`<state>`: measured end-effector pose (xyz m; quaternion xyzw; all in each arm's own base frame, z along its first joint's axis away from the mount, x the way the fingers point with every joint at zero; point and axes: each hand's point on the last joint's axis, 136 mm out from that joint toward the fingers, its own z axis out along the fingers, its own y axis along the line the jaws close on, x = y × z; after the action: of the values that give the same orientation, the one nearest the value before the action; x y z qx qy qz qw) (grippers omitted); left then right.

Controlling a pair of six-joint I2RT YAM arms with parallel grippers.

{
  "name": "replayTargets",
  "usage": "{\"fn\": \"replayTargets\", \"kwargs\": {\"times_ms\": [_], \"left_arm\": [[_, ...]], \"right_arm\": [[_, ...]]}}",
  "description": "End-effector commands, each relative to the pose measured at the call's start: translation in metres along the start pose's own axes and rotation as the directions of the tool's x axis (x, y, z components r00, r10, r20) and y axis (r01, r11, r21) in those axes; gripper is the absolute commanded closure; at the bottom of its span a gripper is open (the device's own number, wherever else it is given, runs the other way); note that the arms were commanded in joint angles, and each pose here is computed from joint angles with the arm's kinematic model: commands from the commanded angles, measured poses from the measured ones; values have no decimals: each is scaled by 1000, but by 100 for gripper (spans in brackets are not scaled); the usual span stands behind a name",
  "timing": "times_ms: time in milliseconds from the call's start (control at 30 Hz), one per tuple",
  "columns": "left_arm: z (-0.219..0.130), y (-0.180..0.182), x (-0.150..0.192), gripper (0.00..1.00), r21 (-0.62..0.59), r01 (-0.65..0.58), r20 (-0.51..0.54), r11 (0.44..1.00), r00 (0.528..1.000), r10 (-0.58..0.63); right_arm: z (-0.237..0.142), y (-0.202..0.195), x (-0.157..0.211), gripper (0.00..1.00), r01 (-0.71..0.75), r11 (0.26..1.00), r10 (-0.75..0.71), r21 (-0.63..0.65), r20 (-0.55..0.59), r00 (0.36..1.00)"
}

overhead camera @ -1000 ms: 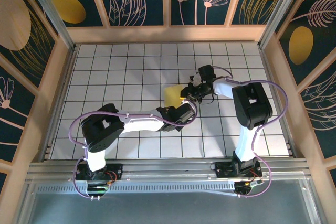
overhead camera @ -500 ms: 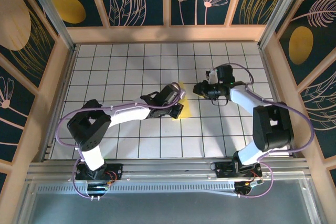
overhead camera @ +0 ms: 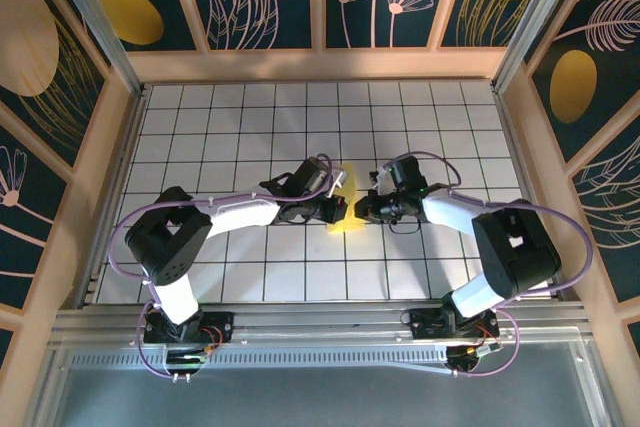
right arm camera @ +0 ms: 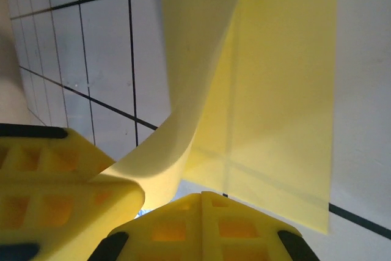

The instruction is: Fold a paper plane with a square sheet of paper (fold left side to right side)

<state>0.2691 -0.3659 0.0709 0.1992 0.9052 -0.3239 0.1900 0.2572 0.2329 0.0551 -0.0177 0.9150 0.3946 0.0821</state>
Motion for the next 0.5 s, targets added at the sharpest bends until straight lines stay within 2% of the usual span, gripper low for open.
{"fn": "replayTargets", "kwargs": {"times_ms": [0,467], "left_arm": [[5,6,6,100,4,35,-19,999,999,-35],[3,28,10,100,-75,43,-32,996,998,-46]], "right_arm": [[13,-5,-3,100,-12,1000,12,18,10,1000],[29,-38,24,100,-65,988,78,140,-89,993]]}}
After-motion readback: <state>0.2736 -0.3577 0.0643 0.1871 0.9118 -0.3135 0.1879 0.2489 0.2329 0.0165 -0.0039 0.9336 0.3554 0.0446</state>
